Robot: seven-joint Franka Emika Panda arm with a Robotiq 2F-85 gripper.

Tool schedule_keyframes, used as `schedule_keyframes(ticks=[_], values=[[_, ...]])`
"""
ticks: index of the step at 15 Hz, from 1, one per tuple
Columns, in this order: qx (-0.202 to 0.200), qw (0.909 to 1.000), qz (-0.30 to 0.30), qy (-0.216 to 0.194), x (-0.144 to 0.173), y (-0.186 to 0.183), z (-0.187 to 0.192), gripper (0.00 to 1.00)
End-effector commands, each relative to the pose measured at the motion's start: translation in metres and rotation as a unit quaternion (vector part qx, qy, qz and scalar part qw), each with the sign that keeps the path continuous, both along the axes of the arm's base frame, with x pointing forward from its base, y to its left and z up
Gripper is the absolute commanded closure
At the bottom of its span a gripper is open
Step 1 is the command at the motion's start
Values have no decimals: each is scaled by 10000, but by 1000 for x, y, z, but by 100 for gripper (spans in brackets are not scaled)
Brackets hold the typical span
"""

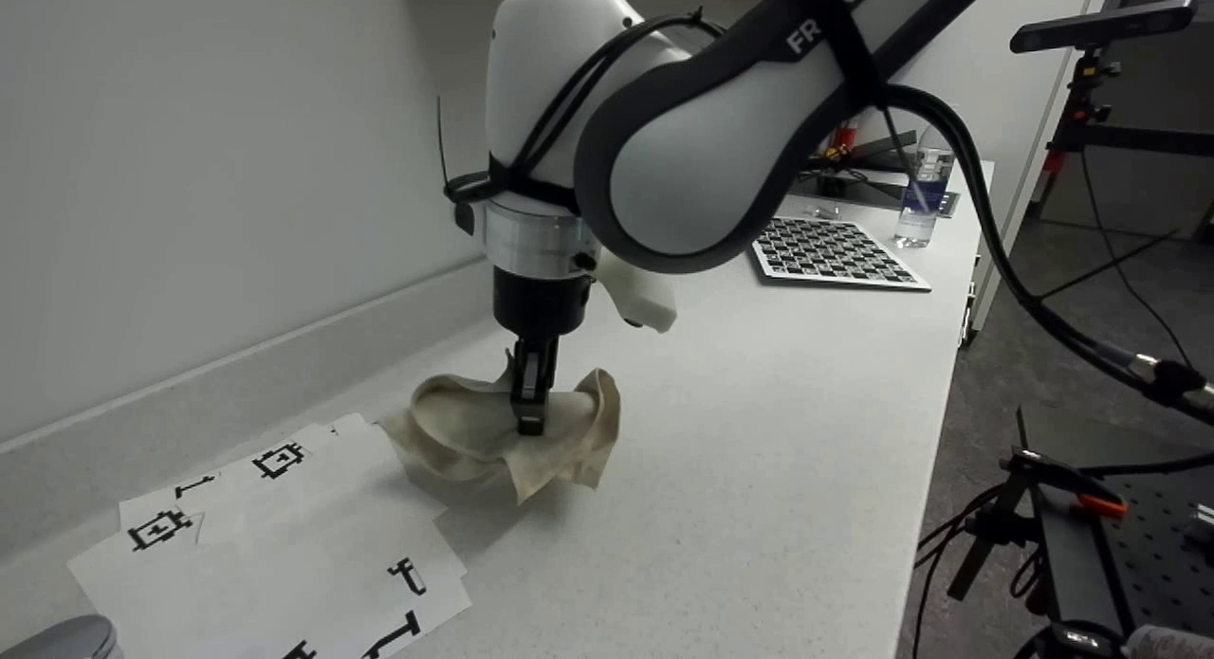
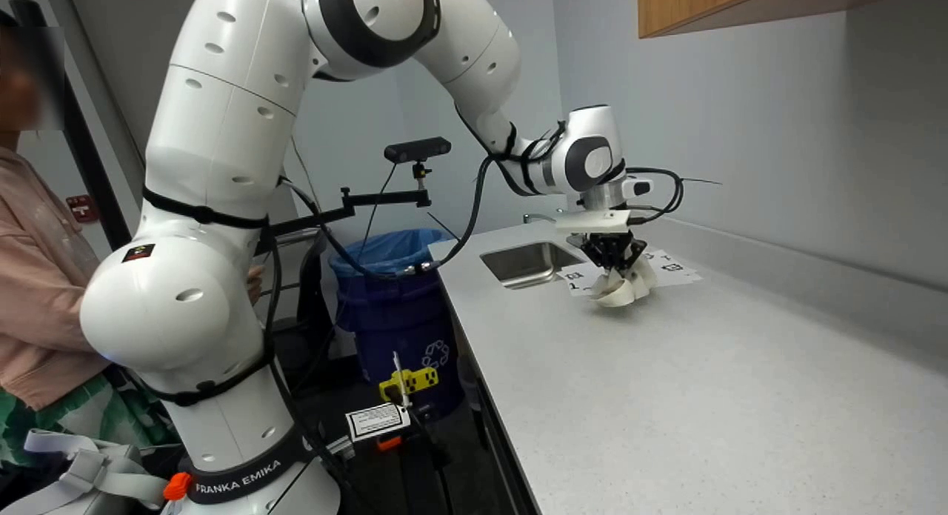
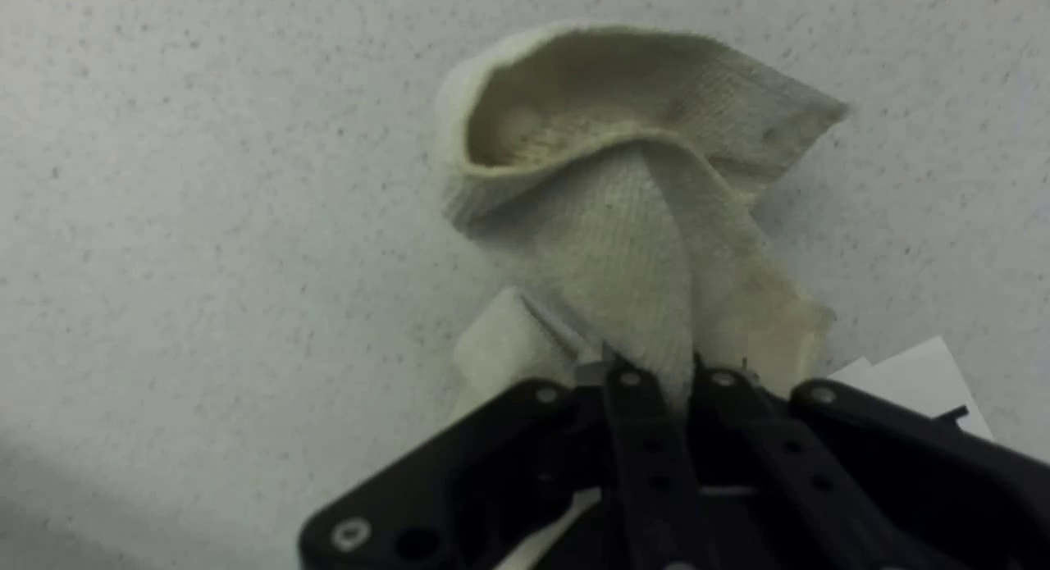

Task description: Use the cloth and wipe the table

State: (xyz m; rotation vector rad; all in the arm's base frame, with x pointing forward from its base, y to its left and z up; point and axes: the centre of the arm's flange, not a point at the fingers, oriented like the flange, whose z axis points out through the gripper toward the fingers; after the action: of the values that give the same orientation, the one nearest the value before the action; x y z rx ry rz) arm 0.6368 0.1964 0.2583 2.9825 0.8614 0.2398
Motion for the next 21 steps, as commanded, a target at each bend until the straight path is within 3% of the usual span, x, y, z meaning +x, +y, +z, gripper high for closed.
schedule_keyframes(ticks=[1, 5, 10, 21], values=[[-87, 9993, -129, -328, 41, -1, 12, 98], [-30, 9983, -340, -476, 68, -27, 19, 98], [-48, 9973, -579, -447, 84, -48, -4, 98], [37, 9941, -1080, -58, 73, -95, -55, 98]])
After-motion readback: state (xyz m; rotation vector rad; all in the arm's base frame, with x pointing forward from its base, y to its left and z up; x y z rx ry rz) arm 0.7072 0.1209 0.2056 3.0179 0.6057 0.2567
